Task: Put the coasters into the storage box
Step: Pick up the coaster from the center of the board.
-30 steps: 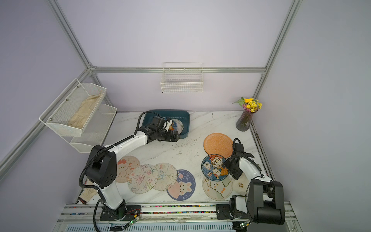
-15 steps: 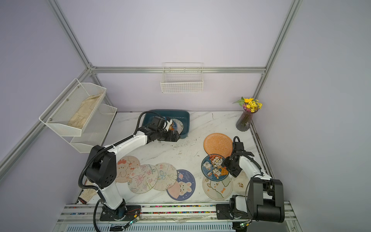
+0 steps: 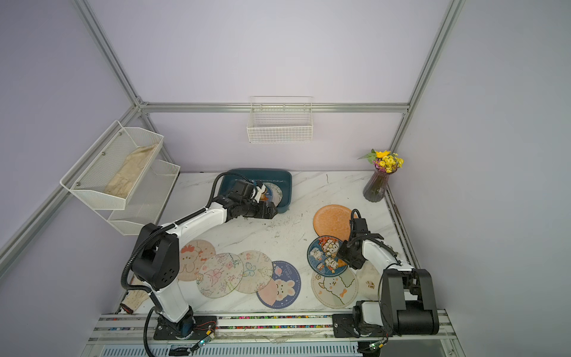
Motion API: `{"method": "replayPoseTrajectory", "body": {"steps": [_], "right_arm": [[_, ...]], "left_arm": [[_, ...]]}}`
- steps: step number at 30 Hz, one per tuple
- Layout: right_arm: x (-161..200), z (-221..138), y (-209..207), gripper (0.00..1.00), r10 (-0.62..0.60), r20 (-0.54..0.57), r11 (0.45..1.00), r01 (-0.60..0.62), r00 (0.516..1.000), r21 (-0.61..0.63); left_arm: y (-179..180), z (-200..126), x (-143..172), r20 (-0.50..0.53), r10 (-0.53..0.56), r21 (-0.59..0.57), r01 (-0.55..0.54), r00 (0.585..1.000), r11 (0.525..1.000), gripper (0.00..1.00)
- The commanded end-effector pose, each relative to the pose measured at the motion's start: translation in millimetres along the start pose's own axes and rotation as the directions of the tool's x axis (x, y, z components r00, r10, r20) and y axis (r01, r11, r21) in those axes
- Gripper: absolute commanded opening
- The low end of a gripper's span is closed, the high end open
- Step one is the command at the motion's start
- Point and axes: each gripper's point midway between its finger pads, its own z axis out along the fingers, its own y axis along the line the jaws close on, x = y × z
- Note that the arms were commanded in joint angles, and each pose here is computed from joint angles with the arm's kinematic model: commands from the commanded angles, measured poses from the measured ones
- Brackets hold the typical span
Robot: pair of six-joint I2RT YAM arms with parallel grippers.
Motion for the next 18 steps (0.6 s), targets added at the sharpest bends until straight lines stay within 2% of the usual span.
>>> {"method": "replayPoseTrajectory", "body": {"steps": [1, 2, 9, 14, 18], "right_arm": [[21, 19, -5, 0.29, 0.007, -0.080, 1.000, -0.005, 0.997, 0.016], [21, 19, -4, 0.25, 0.009, -0.077, 1.000, -0.008, 0.997, 0.013], [14, 12, -3, 0.15, 0.000, -0.047, 1.000, 0.001, 0.999, 0.023], [3, -5, 13, 0.00, -0.017, 0.002, 0.999, 0.017, 1.000, -0.033], [-2, -21, 29, 0.00, -0.032, 0.018, 0.995, 0.034, 0.999, -0.091]], "left_arm": [[-6, -13, 0, 0.031, -0.006, 0.023, 0.005, 1.000, 1.000, 1.00], [-5, -13, 1, 0.032, -0.008, 0.020, 0.007, 0.999, 1.000, 1.00], [-4, -19, 5, 0.035, -0.009, 0.015, 0.008, 0.999, 1.000, 1.00], [-3, -21, 10, 0.030, -0.014, 0.015, 0.014, 0.999, 1.000, 1.00], [-1, -23, 15, 0.027, -0.025, 0.015, 0.024, 0.999, 1.000, 1.00]]}}
